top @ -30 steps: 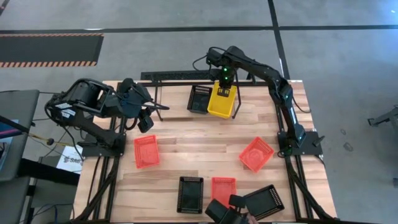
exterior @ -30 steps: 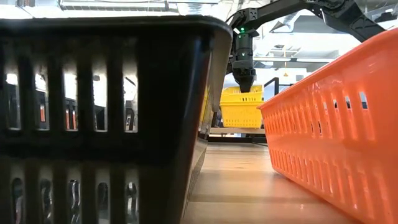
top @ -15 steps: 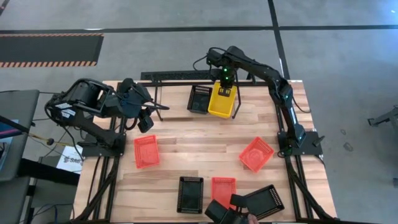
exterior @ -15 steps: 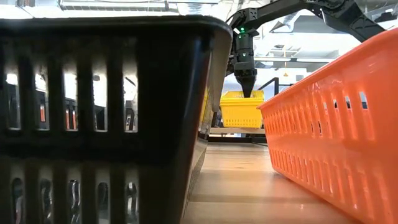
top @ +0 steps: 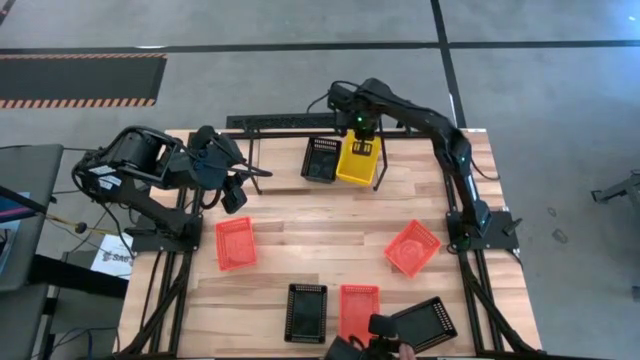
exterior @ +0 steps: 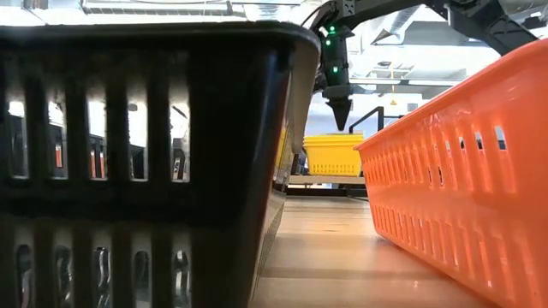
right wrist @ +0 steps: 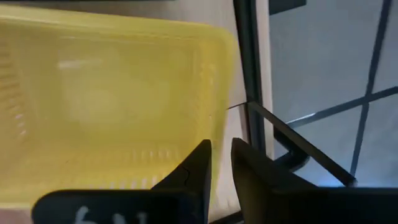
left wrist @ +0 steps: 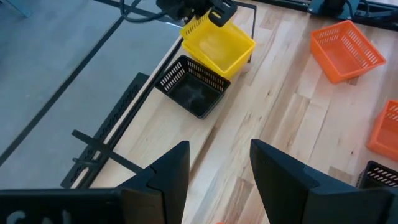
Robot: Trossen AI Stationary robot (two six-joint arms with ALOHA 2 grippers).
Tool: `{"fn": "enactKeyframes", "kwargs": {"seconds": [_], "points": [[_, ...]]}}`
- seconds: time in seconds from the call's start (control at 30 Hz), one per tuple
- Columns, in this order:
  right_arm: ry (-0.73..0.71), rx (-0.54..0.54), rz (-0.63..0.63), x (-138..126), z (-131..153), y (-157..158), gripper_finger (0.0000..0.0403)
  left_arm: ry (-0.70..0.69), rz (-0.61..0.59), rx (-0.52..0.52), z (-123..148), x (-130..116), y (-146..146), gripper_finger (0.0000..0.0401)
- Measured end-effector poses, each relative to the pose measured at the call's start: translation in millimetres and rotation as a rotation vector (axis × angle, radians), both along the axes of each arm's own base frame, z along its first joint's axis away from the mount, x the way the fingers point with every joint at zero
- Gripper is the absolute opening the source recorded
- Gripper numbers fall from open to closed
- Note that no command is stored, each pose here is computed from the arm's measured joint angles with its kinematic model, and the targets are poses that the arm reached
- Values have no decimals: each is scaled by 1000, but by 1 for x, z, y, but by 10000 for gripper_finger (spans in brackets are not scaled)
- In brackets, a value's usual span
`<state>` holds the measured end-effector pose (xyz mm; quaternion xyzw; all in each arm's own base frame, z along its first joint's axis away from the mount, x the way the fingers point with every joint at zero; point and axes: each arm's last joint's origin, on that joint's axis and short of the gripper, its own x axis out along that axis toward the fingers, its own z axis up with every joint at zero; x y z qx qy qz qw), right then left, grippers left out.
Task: Stack baskets on shelf by color
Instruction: Stack the yellow basket on the yellow basket on the shelf, then put the left orange basket on the shelf
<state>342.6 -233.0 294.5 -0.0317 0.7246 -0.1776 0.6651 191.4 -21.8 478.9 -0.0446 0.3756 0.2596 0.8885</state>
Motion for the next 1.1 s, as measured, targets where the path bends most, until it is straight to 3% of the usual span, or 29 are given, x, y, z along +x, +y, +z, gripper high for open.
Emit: {"fn": "enactKeyframes", "kwargs": {"seconds": [0.33,0.47,0.73,0.9,1.1], "points": [[-119,-51,-45,0,31,27,87,3,-5,4,0,0,0,157],[-202,37,-108,7,33,43,85,3,-5,4,0,0,0,157],[-264,235,-94,29,32,97,74,9,-6,35,0,0,1,157],[-238,271,-56,38,33,142,72,18,-31,20,0,0,0,157],[-271,291,-16,37,47,182,72,76,-79,-77,-18,-14,0,157]]}}
